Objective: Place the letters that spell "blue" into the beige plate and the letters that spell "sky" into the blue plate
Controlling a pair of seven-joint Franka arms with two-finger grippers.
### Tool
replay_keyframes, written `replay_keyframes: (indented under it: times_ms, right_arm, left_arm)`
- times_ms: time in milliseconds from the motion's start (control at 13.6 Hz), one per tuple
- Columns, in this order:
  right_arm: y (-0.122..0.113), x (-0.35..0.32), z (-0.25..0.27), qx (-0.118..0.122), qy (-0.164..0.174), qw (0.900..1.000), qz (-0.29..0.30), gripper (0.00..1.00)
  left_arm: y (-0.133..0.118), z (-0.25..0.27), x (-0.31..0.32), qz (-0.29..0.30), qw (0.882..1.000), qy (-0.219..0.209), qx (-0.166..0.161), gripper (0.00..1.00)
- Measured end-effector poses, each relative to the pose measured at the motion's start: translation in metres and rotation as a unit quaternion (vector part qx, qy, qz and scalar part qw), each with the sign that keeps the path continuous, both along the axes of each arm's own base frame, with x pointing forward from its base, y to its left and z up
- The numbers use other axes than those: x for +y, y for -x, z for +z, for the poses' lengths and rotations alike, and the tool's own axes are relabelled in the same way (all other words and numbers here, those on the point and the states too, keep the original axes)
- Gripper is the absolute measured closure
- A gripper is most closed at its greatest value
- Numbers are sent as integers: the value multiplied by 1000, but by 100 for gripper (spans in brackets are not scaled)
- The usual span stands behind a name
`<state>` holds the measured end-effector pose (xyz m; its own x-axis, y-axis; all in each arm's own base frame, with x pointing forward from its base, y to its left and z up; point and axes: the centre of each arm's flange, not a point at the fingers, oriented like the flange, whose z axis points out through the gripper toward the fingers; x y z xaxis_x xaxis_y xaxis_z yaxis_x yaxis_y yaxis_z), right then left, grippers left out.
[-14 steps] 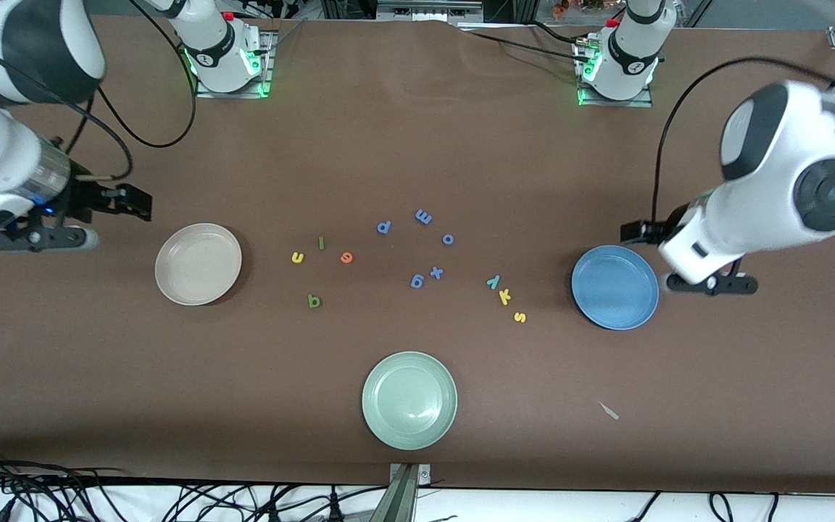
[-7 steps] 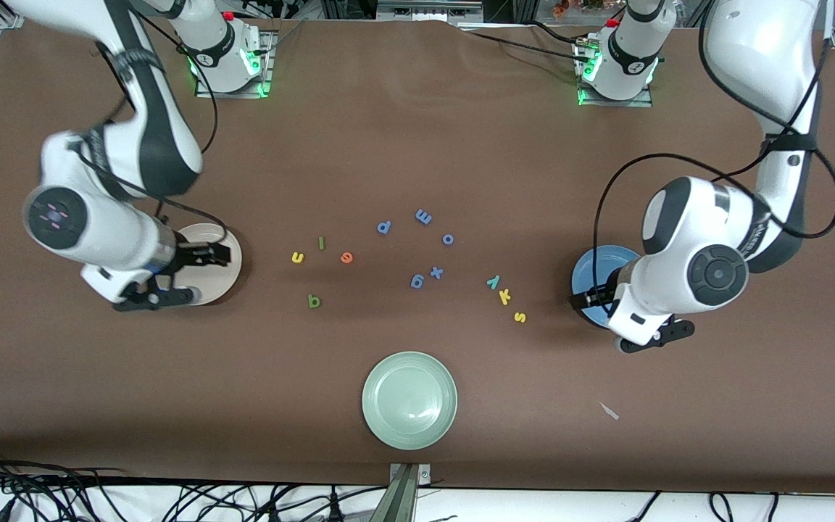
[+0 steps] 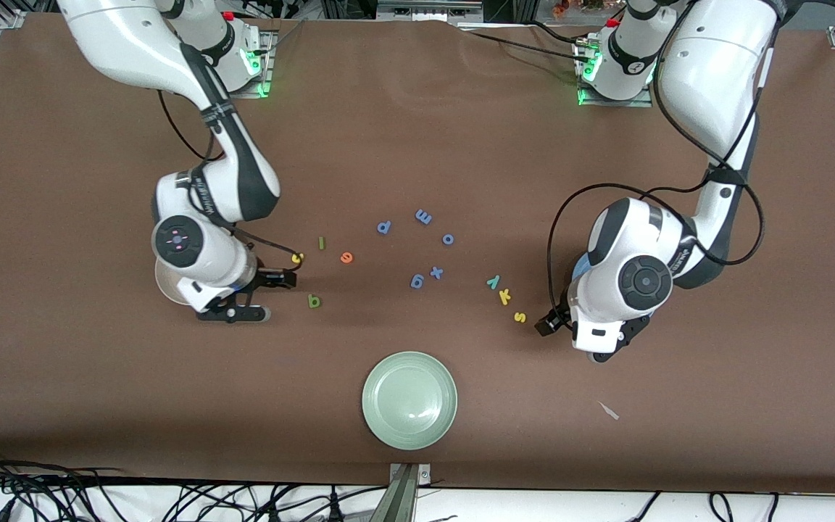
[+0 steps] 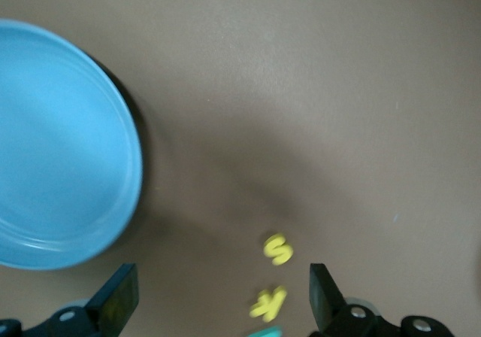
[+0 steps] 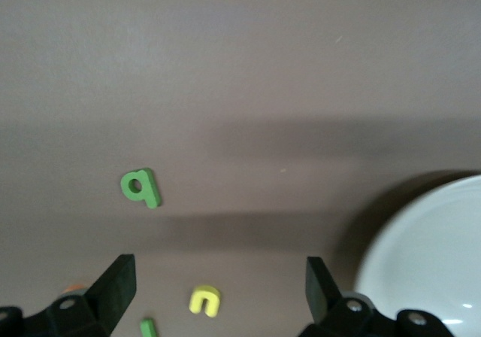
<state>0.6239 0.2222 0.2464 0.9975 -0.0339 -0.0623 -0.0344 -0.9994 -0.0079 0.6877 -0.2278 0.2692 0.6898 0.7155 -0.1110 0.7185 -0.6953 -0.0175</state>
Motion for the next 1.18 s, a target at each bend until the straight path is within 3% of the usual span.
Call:
replay_keyframes:
  times_ms: [221,295,369,442,959,1106,1180]
  right_arm:
    - [24,11,-29,-3,-5,999,-41,0]
    - [32,16,-36,-3,-7,999,-52,0]
    - [38,19,-42,-2,-8,998,-58,0]
    - [44,19,-47,1,-7,998,-62,0]
    - [66,9,-68,24,5,998,-65,1]
    - [70,8,-71,28,7,998,-64,3]
    - [71,8,-72,29,7,998,-64,10]
  left_arm:
    - [8,-29,-27,91,996,5,-20,2]
    - [15,-40,-42,109,994,6,-21,8]
    - [21,-50,-54,121,993,5,-19,20]
    - [24,-56,-59,127,992,4,-17,24]
    - [21,-78,-38,145,989,-3,-11,27]
    - [22,-83,-38,145,989,-3,-11,28]
    - [22,-86,-39,145,989,-3,-10,29]
